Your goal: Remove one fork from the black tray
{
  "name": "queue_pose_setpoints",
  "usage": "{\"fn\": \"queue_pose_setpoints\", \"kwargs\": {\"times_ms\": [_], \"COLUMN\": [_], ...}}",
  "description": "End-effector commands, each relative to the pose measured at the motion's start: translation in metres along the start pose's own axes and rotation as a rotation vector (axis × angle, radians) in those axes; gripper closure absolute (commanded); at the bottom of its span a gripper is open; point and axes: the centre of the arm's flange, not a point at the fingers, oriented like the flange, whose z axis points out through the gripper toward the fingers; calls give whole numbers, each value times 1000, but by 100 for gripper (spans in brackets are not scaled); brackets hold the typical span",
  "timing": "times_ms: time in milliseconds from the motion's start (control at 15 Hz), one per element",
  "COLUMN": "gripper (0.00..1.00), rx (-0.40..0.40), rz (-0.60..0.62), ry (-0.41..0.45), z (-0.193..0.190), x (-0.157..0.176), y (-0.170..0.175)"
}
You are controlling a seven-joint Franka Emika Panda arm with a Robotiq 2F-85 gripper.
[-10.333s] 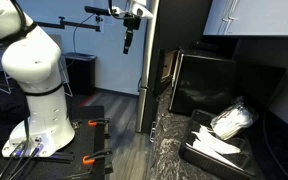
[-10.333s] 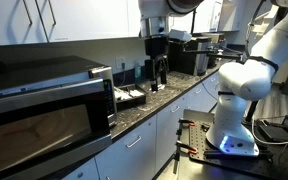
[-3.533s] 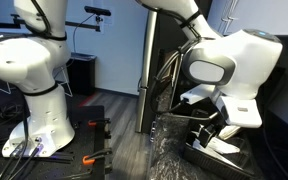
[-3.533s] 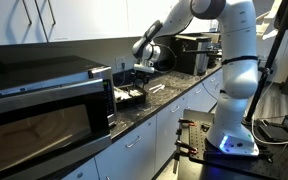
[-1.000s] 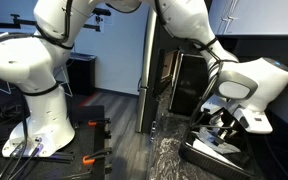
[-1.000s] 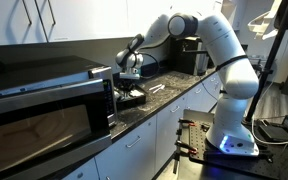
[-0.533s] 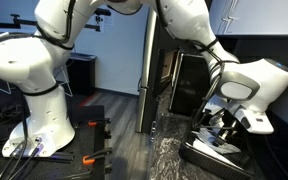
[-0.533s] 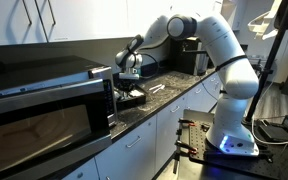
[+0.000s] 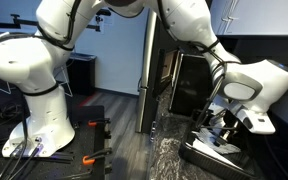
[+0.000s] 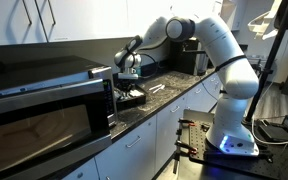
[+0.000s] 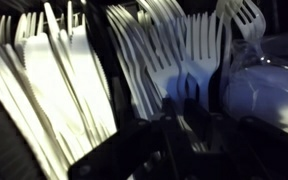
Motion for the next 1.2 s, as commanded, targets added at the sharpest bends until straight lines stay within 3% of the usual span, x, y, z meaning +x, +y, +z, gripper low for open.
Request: {"fn": "queue_pose_setpoints", "kwargs": {"times_ms": [0,200,1133], "gripper": [93,100,99], "rx": [-24,-26,6], "rz": [-25,-28,-46], "ry": [-21,-19,45], "z": [13,11,-53], "x": [8,8,-38], "y": [-4,-4,10]}}
